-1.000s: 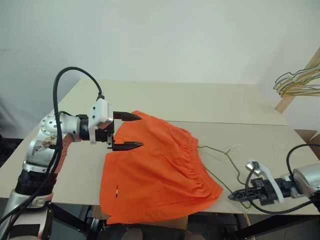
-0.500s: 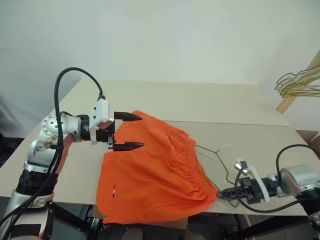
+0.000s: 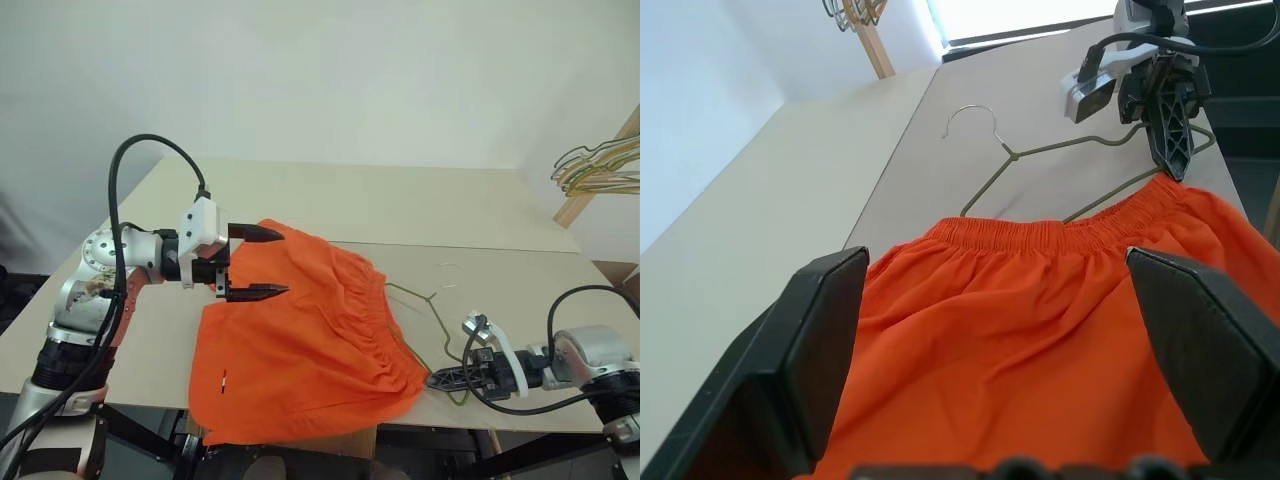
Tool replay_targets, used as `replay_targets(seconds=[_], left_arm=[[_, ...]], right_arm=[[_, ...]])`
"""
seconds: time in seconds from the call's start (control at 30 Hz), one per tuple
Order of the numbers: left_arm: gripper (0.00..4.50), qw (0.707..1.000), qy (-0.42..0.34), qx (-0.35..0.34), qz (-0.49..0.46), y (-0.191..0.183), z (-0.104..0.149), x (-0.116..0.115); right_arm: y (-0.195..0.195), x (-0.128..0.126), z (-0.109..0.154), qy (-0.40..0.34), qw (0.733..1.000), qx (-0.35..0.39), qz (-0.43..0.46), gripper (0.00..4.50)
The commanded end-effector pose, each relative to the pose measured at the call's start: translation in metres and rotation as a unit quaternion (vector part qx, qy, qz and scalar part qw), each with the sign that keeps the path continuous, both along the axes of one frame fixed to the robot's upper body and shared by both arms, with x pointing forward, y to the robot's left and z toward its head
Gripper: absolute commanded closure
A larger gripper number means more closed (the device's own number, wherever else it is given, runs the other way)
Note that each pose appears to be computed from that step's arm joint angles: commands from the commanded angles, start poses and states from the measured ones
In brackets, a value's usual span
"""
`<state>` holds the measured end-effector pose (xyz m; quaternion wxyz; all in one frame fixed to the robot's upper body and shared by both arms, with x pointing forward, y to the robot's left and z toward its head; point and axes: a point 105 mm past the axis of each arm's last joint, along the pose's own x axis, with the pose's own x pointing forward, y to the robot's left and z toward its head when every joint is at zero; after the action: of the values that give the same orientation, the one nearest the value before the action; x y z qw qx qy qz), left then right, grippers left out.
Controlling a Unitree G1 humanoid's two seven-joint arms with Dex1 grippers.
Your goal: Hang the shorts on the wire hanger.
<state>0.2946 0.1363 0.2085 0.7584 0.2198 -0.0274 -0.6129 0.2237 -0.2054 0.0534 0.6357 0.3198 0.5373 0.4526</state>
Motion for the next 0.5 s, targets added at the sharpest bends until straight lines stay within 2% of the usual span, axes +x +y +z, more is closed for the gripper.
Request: replay_targets(seconds=[0.03, 0.3, 0.5], left_arm=[[0.05, 1.000, -0.019, 0.003, -0.005, -0.002, 0.007, -0.004], [0.05, 1.000, -0.019, 0.006, -0.007, -0.002, 0.007, -0.006], [0.05, 1.000, -0.019, 0.007, -0.005, -0.001, 0.006, -0.009]], right_arm=[[-0.002, 0.003, 0.017, -0.020, 1.000, 0.024, 0.003, 4.50], [0.008, 0.030, 0.006, -0.043, 0.999, -0.014, -0.011, 4.50], [0.016, 0.026, -0.008, -0.033, 0.998, -0.044, 0.033, 4.50]])
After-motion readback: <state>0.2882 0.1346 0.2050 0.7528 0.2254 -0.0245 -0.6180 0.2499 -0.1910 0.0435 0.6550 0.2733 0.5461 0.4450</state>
